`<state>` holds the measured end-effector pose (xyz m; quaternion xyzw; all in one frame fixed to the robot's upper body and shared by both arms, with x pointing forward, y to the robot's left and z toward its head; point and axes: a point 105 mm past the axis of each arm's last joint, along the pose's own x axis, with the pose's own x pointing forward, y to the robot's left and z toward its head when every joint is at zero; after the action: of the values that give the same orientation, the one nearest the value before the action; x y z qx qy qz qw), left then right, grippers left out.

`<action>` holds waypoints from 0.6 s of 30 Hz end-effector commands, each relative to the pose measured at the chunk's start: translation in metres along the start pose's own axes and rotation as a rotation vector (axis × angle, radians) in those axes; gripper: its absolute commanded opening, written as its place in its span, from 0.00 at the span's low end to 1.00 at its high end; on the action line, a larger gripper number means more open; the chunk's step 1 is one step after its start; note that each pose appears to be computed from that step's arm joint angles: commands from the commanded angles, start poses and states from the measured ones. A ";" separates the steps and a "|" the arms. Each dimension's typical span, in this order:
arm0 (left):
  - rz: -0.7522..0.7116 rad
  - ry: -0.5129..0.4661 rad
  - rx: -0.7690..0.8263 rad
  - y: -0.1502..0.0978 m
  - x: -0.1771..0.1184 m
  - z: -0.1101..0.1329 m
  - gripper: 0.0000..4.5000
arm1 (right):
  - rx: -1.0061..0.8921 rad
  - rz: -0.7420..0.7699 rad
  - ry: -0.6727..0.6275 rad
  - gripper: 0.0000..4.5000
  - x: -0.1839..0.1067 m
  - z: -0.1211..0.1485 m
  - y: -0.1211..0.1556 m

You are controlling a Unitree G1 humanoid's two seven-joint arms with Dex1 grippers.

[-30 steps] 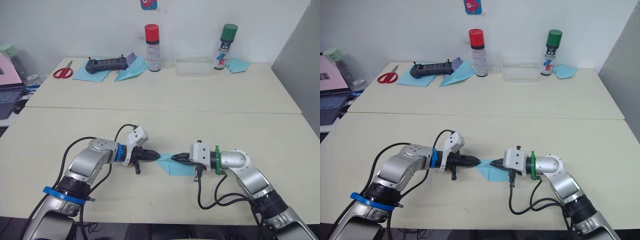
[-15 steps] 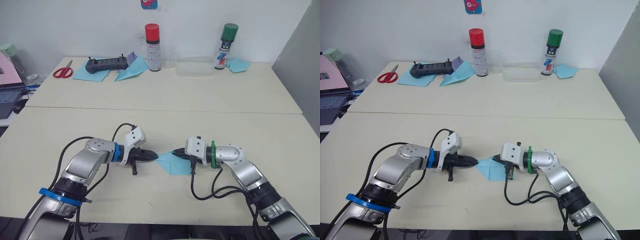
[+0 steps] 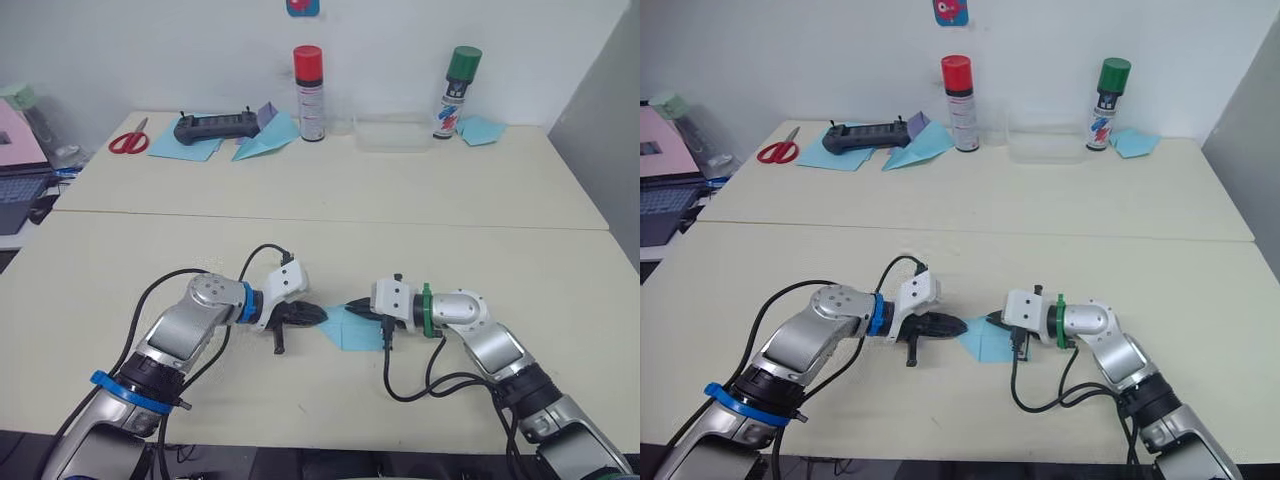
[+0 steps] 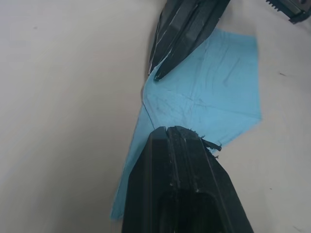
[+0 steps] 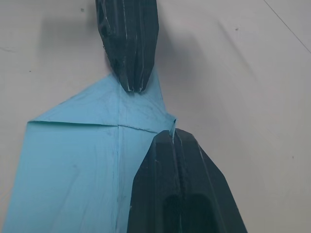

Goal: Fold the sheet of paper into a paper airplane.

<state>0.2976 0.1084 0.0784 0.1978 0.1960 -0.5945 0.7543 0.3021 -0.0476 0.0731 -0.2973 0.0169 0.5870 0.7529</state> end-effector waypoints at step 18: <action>-0.041 0.056 -0.027 -0.009 0.015 -0.029 0.00 | 0.162 0.008 -0.138 0.05 -0.008 0.035 0.005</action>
<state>0.2975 0.1053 0.0716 0.1980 0.1763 -0.6070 0.7492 0.2837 -0.0383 0.1027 -0.1813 0.0175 0.6062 0.7742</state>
